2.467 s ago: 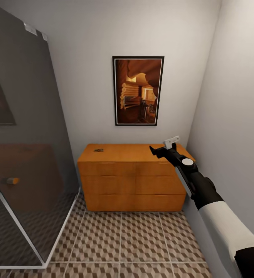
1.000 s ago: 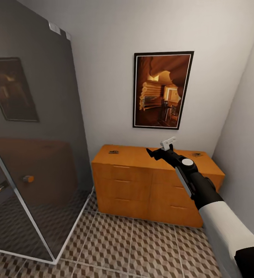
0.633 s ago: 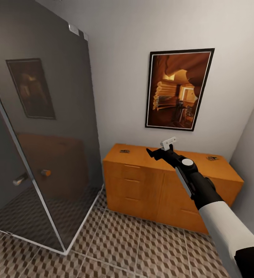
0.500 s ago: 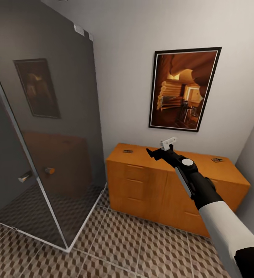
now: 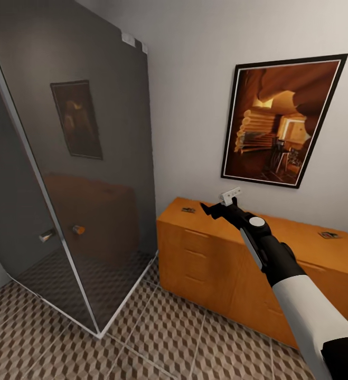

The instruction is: Take the four mousetraps from the cabinet in the bathroom and place them on the bathroom floor. Make sure all four end up on the same floor surface, and ensure that at least two of them are either under or directly next to the same bathroom sink.

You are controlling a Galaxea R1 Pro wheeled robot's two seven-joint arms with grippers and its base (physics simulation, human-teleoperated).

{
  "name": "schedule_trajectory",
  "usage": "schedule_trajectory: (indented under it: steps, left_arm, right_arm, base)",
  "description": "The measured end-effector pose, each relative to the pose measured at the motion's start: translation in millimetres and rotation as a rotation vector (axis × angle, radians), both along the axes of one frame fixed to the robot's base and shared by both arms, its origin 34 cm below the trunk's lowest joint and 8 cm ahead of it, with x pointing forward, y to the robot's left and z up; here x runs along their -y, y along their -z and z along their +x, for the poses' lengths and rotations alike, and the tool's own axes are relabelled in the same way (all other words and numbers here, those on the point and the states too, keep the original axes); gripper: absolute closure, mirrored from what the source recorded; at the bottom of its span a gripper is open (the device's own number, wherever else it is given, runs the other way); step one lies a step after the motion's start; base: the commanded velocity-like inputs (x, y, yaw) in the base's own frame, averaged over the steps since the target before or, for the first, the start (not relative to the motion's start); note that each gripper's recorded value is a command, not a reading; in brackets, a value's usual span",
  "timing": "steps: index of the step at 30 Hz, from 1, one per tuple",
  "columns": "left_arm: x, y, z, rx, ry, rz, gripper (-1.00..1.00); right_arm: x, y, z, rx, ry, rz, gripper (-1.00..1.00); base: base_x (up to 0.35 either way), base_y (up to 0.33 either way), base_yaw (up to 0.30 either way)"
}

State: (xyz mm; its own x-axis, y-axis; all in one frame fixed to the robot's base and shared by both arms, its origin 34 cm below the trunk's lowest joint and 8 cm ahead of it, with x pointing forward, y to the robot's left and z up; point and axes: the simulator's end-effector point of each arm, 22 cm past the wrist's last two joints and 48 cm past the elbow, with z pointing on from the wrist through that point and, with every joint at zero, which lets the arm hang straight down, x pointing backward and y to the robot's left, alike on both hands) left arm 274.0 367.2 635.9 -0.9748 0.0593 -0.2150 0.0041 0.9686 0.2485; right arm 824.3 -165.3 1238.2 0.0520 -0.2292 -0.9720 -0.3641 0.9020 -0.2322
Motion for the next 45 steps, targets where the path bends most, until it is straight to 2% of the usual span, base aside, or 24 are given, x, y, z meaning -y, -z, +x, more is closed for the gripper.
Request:
schedule_trajectory:
  steps: [11, 19, 31, 45]
  left_arm:
    - [-2.3, -0.4, 0.1, 0.001, 0.0, 0.003, -1.0]
    - [-4.7, -0.7, 0.6, 0.003, 0.0, 0.006, -1.0]
    - [-4.4, -0.6, 0.7, 0.003, 0.0, 0.006, -1.0]
    - [-3.7, -0.5, 0.7, 0.003, 0.0, 0.005, -1.0]
  right_arm:
    - [0.6, 0.2, 0.1, 0.0, 0.001, -0.001, -1.0]
    - [0.8, 1.0, 0.5, -0.001, 0.001, -0.001, -1.0]
    - [0.9, 1.3, 0.7, -0.002, 0.001, -0.001, -1.0]
    - [0.6, 1.4, 0.7, -0.002, 0.001, -0.002, -1.0]
  base:
    - [0.214, -0.202, 0.285]
    - [0.111, -0.051, 0.286]
    - [-0.003, -0.017, 0.287]
    - [-0.126, -0.218, 0.287]
